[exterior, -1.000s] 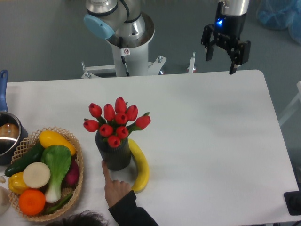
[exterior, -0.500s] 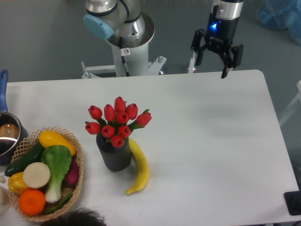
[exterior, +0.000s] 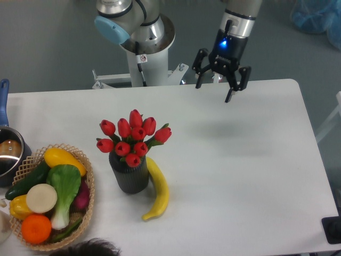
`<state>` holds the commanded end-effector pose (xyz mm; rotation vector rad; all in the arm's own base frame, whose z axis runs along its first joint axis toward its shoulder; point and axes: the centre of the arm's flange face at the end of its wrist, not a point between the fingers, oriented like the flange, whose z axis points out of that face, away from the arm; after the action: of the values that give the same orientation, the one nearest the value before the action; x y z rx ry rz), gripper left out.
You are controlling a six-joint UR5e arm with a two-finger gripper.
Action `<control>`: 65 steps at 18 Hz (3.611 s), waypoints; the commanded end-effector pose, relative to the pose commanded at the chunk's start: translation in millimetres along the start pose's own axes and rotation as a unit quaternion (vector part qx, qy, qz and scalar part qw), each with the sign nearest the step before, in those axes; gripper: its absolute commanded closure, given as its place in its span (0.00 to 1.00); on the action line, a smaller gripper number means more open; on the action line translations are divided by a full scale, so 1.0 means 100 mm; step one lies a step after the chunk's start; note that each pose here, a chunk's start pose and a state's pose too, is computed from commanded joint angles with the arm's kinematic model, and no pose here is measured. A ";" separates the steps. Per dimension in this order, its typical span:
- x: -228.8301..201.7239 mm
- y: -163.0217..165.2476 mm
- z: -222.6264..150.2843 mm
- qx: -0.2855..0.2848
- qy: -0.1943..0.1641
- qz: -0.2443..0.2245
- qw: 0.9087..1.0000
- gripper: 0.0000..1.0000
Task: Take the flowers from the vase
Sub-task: 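Move the open gripper down toward the tulip stems above the black vase, then close the gripper around the tulip stems just below the blooms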
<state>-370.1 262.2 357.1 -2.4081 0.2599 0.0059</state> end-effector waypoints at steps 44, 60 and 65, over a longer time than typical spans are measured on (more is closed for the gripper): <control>0.09 -0.82 1.41 0.189 0.138 0.023 0.972 0.00; 0.19 -0.85 1.69 0.189 0.156 0.036 0.969 0.00; 0.18 -0.87 1.71 0.212 0.161 0.030 0.963 0.00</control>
<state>-324.5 434.6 283.9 -1.9635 0.4356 -0.3801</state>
